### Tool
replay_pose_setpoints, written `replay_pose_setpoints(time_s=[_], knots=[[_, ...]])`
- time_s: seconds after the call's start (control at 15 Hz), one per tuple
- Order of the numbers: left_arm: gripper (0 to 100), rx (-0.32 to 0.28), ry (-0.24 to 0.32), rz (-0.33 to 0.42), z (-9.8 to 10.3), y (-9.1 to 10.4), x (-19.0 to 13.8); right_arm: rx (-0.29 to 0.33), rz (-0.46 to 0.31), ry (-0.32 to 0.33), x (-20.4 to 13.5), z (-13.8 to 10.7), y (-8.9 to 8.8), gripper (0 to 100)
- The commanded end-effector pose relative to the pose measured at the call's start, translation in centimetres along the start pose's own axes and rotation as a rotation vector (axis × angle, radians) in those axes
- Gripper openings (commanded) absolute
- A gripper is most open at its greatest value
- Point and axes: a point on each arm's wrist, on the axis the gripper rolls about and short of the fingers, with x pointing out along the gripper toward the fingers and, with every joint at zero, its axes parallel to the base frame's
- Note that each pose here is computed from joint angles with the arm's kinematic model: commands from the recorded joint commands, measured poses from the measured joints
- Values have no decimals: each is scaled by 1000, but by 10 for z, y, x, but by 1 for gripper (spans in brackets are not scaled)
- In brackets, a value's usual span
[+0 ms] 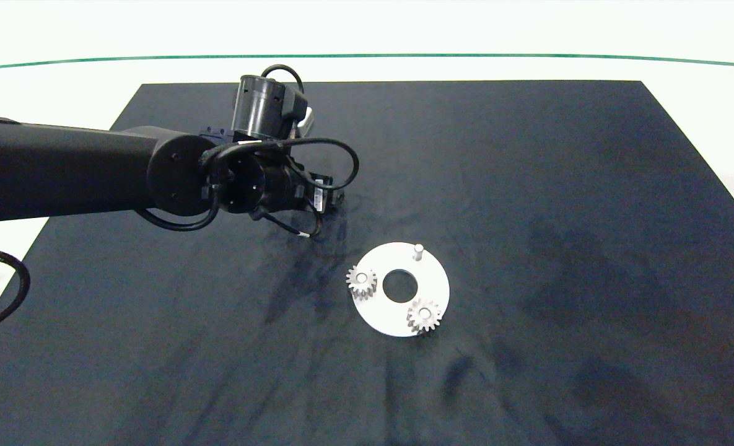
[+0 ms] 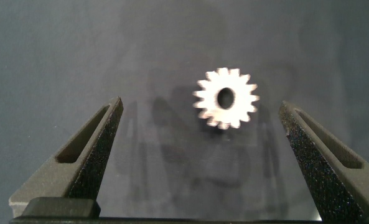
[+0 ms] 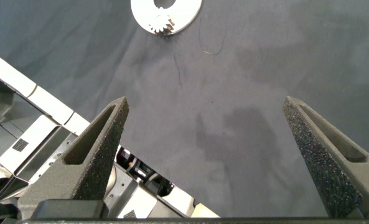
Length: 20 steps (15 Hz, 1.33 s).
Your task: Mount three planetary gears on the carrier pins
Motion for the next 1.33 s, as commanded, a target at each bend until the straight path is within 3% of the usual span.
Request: replay_pose_setpoints(time_s=[0.07,0.4,0.87,1.33], knots=[[100,-4,18,9,-4,1,6,-2,-2,6,1,0,0,100],[100,-8,-6,2,-3,-3,11,-2,-2,6,1,0,0,100],[100,-18,13,-11,-12,-14,22,0,0,4,1,0,0,100],[100,-35,0,-23,-8,-20,24,-2,0,6,1,0,0,100]])
